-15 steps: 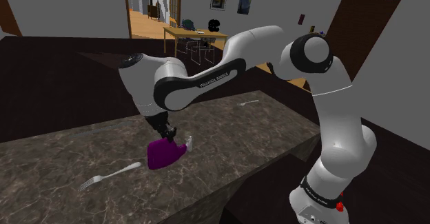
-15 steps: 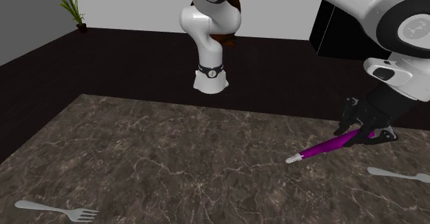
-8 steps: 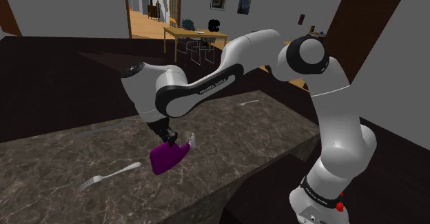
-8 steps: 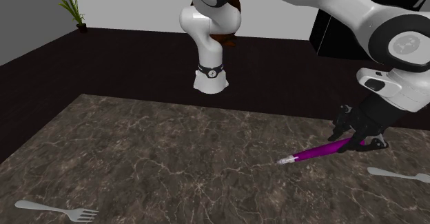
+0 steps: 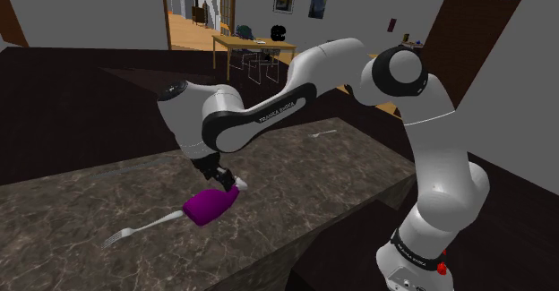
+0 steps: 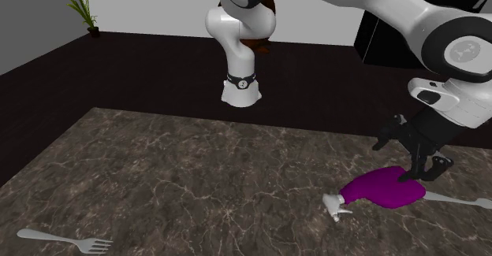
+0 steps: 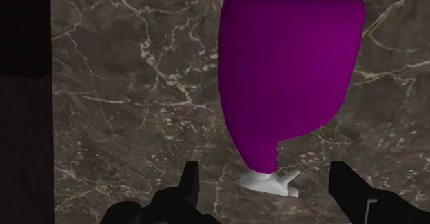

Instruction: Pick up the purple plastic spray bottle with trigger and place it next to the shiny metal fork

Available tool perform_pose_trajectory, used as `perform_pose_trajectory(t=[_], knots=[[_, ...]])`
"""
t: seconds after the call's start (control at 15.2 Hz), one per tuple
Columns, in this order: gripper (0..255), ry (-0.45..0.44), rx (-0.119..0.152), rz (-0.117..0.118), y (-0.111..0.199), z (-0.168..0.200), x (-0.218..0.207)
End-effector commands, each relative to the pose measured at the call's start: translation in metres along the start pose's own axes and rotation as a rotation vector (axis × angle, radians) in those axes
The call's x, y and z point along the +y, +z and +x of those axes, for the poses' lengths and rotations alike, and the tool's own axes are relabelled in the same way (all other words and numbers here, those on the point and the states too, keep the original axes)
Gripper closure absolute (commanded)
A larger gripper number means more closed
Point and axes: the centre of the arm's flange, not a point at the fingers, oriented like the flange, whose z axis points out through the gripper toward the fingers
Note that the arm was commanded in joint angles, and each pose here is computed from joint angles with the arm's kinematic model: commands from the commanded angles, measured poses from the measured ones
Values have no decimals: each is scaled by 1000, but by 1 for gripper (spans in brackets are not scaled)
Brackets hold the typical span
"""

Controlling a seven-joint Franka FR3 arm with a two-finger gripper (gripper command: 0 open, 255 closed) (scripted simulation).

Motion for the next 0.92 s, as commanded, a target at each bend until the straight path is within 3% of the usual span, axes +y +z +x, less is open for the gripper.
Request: perform_pose_trajectory(t=[0.0, 0.07, 0.33, 0.86], knots=[[0, 0, 0, 0, 0, 0, 0], [0, 0, 0, 0, 0, 0, 0], [0, 0, 0, 0, -50, 0, 0], [0, 0, 0, 0, -50, 0, 0]])
